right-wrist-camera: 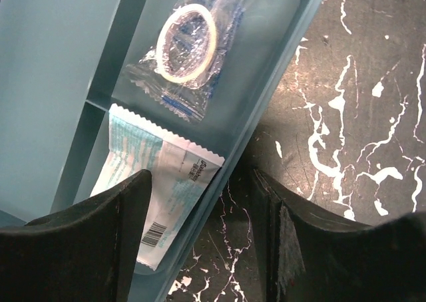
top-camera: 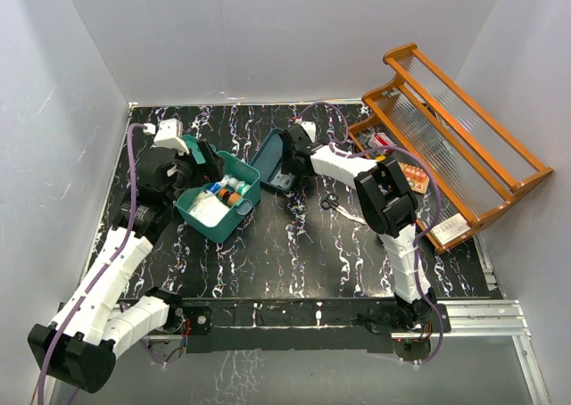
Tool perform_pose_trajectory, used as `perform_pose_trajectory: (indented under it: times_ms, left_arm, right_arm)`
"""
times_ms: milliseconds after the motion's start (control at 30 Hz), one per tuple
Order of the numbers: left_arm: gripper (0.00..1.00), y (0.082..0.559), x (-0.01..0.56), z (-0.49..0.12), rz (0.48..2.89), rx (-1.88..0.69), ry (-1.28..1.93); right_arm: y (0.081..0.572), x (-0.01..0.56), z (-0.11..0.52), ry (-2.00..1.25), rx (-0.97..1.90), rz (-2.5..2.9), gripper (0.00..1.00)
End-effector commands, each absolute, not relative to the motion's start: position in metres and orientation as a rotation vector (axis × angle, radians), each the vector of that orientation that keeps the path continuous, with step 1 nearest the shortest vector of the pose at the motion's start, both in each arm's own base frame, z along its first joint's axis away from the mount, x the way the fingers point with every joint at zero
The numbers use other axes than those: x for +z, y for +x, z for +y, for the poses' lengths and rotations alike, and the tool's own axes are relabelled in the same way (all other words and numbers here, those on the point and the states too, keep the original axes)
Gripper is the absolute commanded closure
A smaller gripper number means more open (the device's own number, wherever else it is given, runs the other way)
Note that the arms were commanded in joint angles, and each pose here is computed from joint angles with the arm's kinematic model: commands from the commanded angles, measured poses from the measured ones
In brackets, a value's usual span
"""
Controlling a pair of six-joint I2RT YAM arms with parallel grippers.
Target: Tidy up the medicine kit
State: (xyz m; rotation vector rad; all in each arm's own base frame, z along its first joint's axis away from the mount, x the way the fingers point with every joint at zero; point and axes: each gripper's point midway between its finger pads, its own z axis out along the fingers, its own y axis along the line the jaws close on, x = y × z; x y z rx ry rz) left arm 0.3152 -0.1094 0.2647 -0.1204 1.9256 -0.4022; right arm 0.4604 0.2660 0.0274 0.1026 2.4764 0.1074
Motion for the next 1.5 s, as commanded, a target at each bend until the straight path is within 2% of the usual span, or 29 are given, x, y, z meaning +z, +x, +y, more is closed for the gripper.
perform_pose_trajectory:
  times_ms: [0, 267, 467, 600, 700, 767, 1000, 1133, 1467]
  left_arm:
    - [0.11, 0.312, 0.274, -0.106, 1.889, -0.403, -0.129]
    - [0.11, 0.312, 0.278, -0.104, 1.874, -0.395, -0.124]
    - [0.11, 0.312, 0.278, -0.102, 1.879, -0.375, -0.118]
    - [0.11, 0.312, 0.278, -0.102, 1.879, -0.373, -0.118]
    - [0.11, 0.313, 0.279, -0.102, 1.88, -0.372, -0.118]
    - [0.11, 0.314, 0.279, -0.102, 1.88, -0.371, -0.119]
    - [0.11, 0.317, 0.278, -0.104, 1.885, -0.378, -0.121]
    - [0.11, 0.317, 0.277, -0.104, 1.887, -0.381, -0.124]
    - [0.11, 0.314, 0.275, -0.103, 1.893, -0.378, -0.128]
  right_arm:
    - [0.431, 0.009, 0.249, -0.051, 0.051, 2.595, 0.4]
    - [0.457, 0.086, 0.267, -0.071, 0.175, 2.433, 0.35]
    - [0.472, 0.117, 0.284, -0.184, 0.264, 2.329, 0.47]
    - [0.48, 0.116, 0.292, -0.199, 0.27, 2.306, 0.56]
    - [0.488, 0.117, 0.296, -0.186, 0.26, 2.288, 0.58]
    - [0.494, 0.114, 0.301, -0.183, 0.274, 2.271, 0.63]
    - [0.506, 0.084, 0.303, -0.129, 0.236, 2.285, 0.8]
    - [0.507, 0.067, 0.301, -0.111, 0.217, 2.306, 0.86]
    - [0.488, 0.044, 0.302, -0.166, 0.167, 2.342, 0.88]
